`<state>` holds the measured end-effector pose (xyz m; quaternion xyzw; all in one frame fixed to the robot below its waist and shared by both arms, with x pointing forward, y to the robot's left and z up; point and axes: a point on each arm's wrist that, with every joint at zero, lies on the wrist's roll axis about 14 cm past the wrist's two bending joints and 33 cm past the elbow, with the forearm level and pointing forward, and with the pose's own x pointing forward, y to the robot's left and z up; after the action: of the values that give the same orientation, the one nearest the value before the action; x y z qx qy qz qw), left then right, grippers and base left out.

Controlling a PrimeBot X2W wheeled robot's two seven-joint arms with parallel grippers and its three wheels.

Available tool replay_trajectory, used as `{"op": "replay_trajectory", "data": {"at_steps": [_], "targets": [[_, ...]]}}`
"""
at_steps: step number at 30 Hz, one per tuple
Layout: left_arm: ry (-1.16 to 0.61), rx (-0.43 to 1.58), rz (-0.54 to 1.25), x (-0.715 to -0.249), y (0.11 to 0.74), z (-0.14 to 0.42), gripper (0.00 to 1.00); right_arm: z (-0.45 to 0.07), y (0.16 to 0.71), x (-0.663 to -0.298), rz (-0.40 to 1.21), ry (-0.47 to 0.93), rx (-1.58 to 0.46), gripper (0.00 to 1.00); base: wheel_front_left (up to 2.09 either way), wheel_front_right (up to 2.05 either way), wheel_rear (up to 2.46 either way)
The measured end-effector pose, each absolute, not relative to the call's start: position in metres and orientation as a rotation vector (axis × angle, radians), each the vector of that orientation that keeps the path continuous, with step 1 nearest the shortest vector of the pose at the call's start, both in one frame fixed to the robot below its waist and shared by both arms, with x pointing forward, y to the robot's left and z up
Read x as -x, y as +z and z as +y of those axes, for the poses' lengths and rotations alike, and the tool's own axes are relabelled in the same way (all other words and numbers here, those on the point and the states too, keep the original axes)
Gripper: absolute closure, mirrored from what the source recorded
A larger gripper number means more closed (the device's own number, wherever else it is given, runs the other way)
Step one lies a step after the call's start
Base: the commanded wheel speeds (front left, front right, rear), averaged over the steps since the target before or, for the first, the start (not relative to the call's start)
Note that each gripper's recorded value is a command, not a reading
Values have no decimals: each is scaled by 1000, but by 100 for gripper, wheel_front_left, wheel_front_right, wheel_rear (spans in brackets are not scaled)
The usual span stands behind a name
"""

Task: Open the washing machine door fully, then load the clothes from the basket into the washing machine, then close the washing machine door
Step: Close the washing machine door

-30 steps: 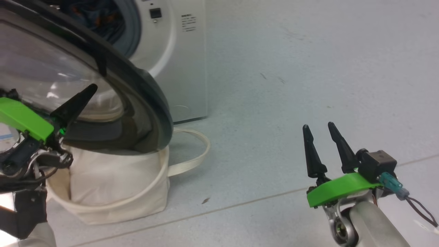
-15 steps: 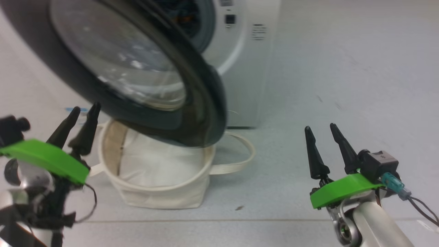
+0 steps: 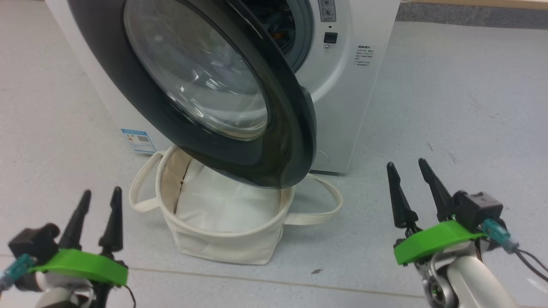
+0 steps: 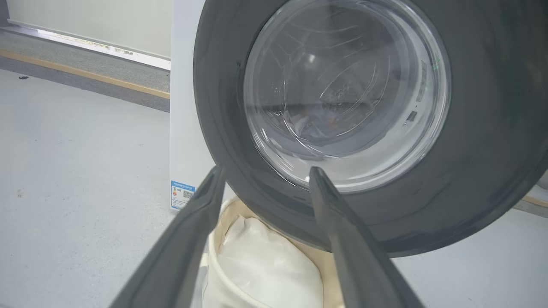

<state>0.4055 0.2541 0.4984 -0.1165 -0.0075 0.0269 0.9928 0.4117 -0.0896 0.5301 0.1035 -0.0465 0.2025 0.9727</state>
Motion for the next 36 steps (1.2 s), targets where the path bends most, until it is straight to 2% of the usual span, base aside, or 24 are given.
{"op": "replay_trajectory", "data": {"at_steps": [4, 27, 28, 29, 36], "targets": [[65, 236, 19, -403, 485, 252, 0, -89, 521, -408, -68, 409, -210, 0, 0, 0, 0], [64, 219, -57, -408, 510, 254, 0, -89, 522, -401, -66, 411, -223, 0, 0, 0, 0], [63, 218, -58, -407, 510, 254, 0, -88, 522, -401, -66, 413, -225, 15, 0, 0, 0], [63, 217, -59, -407, 511, 254, 0, -87, 523, -401, -69, 417, -226, 99, 0, 0, 0], [115, 218, -85, -399, 518, 277, 0, -53, 537, -401, -102, 521, -222, 100, 0, 0, 0]]}}
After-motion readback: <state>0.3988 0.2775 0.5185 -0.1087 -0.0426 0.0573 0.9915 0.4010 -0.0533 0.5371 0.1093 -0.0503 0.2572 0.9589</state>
